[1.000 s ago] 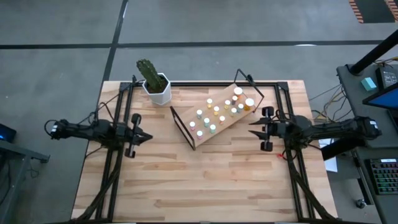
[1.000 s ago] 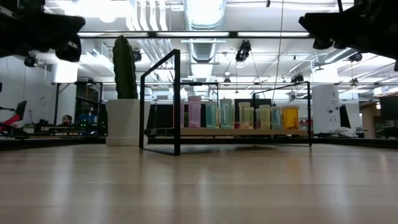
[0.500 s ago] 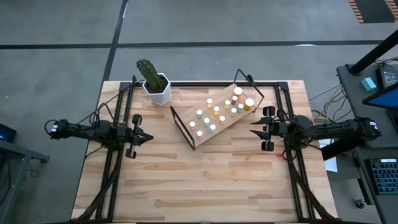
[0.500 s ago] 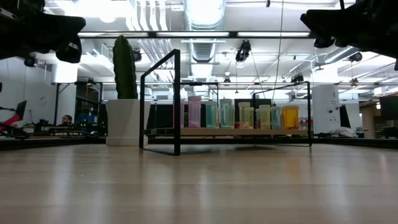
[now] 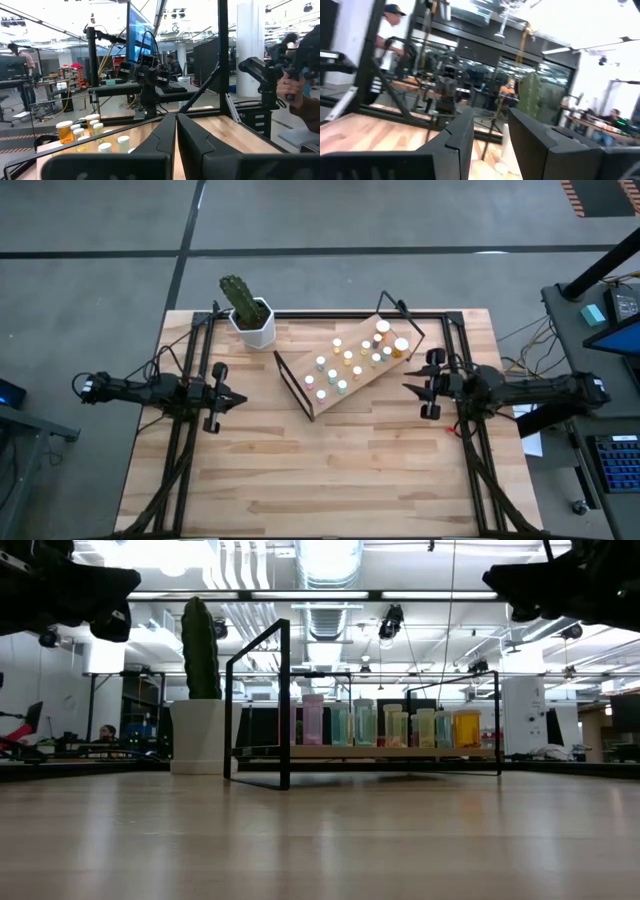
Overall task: Pick and place medicine bottles onto shelf by color
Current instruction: Return to Home Position
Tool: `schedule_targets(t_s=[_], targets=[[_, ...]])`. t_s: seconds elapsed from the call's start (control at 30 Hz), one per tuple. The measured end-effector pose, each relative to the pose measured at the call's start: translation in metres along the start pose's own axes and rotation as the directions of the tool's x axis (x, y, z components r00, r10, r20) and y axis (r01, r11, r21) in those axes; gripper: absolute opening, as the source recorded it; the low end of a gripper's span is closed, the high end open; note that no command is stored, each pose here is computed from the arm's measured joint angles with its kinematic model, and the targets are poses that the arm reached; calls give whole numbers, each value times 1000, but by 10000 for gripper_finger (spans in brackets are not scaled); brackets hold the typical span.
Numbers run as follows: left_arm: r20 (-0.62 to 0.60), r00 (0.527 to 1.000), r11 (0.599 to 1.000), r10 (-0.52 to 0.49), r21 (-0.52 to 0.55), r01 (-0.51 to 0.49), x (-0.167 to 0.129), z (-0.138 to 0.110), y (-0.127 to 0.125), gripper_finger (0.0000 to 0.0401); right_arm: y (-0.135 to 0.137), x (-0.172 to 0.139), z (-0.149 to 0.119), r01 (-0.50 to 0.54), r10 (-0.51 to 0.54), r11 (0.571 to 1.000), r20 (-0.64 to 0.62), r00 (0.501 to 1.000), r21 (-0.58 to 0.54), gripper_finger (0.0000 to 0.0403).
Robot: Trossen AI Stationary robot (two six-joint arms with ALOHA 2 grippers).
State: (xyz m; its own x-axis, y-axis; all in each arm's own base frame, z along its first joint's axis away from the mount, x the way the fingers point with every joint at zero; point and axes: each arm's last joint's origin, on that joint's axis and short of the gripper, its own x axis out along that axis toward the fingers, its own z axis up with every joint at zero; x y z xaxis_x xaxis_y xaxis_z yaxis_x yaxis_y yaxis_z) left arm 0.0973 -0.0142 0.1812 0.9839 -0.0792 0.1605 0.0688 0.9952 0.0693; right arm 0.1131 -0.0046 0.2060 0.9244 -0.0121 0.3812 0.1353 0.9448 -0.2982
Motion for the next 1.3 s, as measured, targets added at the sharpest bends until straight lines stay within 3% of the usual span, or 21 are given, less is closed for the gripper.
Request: schedule_targets(t_s=[0.07,0.2,0.37,0.73,0.93,1.3], targets=[[-1,1000,1000,1,0,-1,0,0,0,0,-1,-2,0,39,-39,999,-14,999,0,111],[-1,1000,1000,2,0,-2,0,0,0,0,-2,-6,-10,145,-147,989,-165,975,-27,111],[12,1000,1000,4,3,-4,0,1,0,0,0,-8,-21,146,-143,989,-286,947,-11,111],[3,1000,1000,3,4,-3,0,0,0,0,-1,-9,-23,181,-189,982,-313,931,-55,111],[2,1000,1000,3,4,-3,0,0,0,0,0,-9,-24,218,-192,975,-324,926,46,111],[-4,1000,1000,2,4,-2,1,-1,0,0,0,-9,-24,227,-192,971,-324,926,72,111]])
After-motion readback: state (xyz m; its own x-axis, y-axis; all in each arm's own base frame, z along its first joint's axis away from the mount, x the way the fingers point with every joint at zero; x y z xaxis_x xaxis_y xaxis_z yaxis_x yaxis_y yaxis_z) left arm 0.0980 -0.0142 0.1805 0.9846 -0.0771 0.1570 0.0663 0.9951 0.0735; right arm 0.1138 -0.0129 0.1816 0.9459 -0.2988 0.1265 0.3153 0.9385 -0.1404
